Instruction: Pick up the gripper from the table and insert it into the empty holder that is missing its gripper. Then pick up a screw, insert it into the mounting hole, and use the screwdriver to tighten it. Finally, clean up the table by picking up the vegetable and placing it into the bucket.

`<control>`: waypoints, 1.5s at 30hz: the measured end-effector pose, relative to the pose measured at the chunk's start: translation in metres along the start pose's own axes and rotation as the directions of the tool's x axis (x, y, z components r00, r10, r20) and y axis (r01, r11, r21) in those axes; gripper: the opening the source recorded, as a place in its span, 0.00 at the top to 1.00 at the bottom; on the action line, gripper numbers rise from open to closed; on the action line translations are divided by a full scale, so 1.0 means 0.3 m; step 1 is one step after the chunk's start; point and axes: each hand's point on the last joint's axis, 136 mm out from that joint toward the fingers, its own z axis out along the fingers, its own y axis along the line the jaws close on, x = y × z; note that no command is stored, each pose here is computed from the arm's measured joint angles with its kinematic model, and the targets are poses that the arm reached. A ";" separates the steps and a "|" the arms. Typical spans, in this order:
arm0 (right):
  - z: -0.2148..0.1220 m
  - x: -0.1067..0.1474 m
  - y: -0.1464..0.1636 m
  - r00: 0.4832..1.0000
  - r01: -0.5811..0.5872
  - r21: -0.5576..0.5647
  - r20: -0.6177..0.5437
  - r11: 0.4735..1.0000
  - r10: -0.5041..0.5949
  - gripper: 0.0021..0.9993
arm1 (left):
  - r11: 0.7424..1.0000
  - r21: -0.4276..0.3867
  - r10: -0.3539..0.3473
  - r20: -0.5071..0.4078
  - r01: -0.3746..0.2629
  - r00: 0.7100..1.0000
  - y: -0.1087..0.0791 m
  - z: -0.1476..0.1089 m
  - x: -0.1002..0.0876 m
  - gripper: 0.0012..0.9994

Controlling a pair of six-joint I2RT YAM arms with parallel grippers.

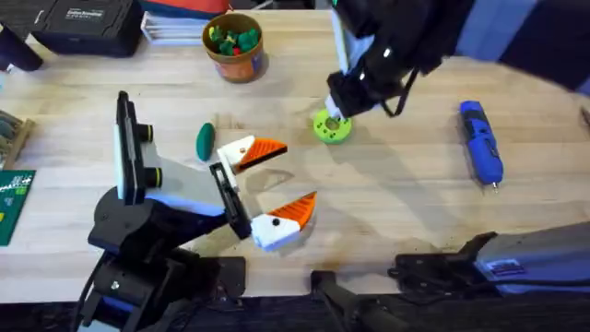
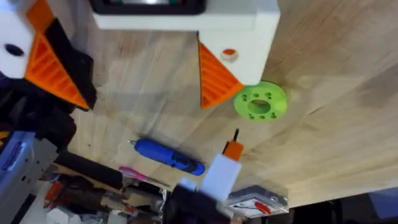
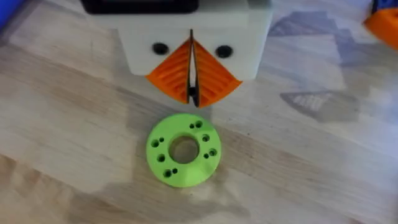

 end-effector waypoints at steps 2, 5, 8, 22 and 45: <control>-0.056 -0.016 0.007 1.000 0.016 -0.003 0.006 1.000 -0.016 0.99 | 1.000 0.000 0.019 0.000 -0.019 1.000 0.000 0.000 0.000 0.01; -0.142 -0.041 0.039 0.998 0.060 -0.014 0.031 0.998 -0.059 0.99 | 0.999 0.000 0.049 0.000 -0.049 0.999 0.000 0.000 0.001 0.01; -0.233 -0.064 0.107 0.989 0.129 -0.036 0.075 0.991 -0.126 0.99 | 0.997 0.000 0.073 0.000 -0.073 0.997 0.000 0.000 0.000 0.01; -0.433 0.009 0.519 0.891 0.437 -0.230 0.245 0.870 -0.383 0.99 | 0.995 0.000 0.100 0.000 -0.100 0.995 0.000 0.000 0.001 0.01; -0.314 0.000 0.613 0.886 0.458 -0.241 0.199 0.856 -0.418 0.99 | 0.995 0.000 0.104 0.000 -0.104 0.995 0.000 0.000 0.000 0.01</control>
